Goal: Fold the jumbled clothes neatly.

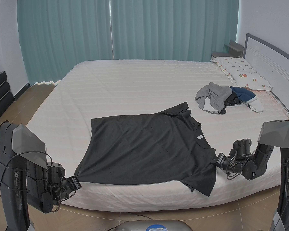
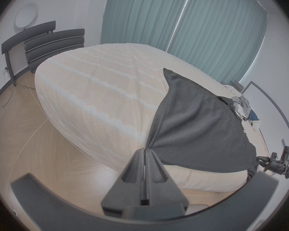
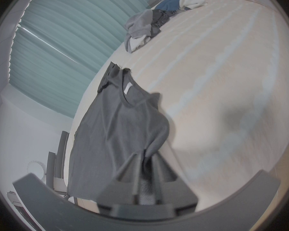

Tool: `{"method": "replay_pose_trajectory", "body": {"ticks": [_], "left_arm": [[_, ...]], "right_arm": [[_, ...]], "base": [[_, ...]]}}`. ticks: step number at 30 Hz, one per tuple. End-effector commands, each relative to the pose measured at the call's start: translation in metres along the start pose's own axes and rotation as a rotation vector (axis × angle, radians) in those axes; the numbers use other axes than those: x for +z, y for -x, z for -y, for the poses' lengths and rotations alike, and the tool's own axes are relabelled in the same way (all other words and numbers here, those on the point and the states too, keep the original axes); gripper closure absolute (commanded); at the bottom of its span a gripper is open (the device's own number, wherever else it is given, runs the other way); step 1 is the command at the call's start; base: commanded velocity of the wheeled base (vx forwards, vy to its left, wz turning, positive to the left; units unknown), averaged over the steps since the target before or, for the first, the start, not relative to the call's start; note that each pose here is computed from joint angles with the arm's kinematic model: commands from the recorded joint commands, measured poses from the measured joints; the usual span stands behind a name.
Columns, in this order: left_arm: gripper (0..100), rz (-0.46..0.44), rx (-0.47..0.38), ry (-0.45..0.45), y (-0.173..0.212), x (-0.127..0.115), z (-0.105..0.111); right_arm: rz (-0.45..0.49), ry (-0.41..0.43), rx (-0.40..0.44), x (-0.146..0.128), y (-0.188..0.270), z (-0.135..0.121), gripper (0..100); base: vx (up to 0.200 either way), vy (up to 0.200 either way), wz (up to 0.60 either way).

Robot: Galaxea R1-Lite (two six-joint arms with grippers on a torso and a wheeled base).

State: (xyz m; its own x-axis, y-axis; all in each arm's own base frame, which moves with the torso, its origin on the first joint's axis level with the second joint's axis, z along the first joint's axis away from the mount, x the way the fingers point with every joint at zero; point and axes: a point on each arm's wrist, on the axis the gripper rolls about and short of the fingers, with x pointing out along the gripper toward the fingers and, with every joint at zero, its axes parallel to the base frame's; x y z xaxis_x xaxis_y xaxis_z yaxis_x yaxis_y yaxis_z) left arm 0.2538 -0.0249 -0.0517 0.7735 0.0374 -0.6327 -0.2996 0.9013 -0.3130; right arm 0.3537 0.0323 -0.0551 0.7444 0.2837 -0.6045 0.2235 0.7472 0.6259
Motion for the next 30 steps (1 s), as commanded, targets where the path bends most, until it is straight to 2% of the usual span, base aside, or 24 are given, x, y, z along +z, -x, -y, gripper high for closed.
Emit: {"method": "replay_pose_trajectory", "body": {"ticks": [1,4,8,15,16,23,28,30], "left_arm": [[100,0.001,0.004,0.003,-0.003,-0.001,-0.001],[100,-0.008,0.000,0.006,-0.004,-0.002,-0.001],[100,-0.022,0.002,-0.001,-0.006,-0.006,-0.001],[100,-0.047,0.016,-0.003,-0.015,-0.014,-0.004],[100,-0.046,0.016,-0.002,-0.016,-0.014,-0.004],[100,-0.035,0.010,0.000,-0.018,-0.012,-0.003],[100,-0.015,0.007,0.007,-0.017,-0.007,-0.002],[100,-0.009,0.004,0.008,-0.016,-0.006,-0.002]], "right_arm": [[0.070,0.014,0.036,0.032,-0.013,-0.012,100],[0.101,0.009,0.059,0.044,-0.017,-0.013,100],[0.077,-0.032,0.078,0.039,-0.023,-0.010,100],[0.100,-0.026,0.099,0.045,-0.027,-0.014,100],[0.090,-0.024,0.098,0.043,-0.027,-0.013,0],[0.091,-0.026,0.102,0.045,-0.020,-0.011,0],[0.078,-0.030,0.110,0.051,0.011,-0.009,0],[0.047,0.009,0.109,0.045,0.027,-0.007,0]], "base": [[0.000,0.000,0.00],[0.000,0.000,0.00],[0.000,0.000,0.00],[0.000,0.000,0.00],[0.000,0.000,0.00],[0.000,0.000,0.00],[0.000,0.000,0.00],[0.000,0.000,0.00]]}}
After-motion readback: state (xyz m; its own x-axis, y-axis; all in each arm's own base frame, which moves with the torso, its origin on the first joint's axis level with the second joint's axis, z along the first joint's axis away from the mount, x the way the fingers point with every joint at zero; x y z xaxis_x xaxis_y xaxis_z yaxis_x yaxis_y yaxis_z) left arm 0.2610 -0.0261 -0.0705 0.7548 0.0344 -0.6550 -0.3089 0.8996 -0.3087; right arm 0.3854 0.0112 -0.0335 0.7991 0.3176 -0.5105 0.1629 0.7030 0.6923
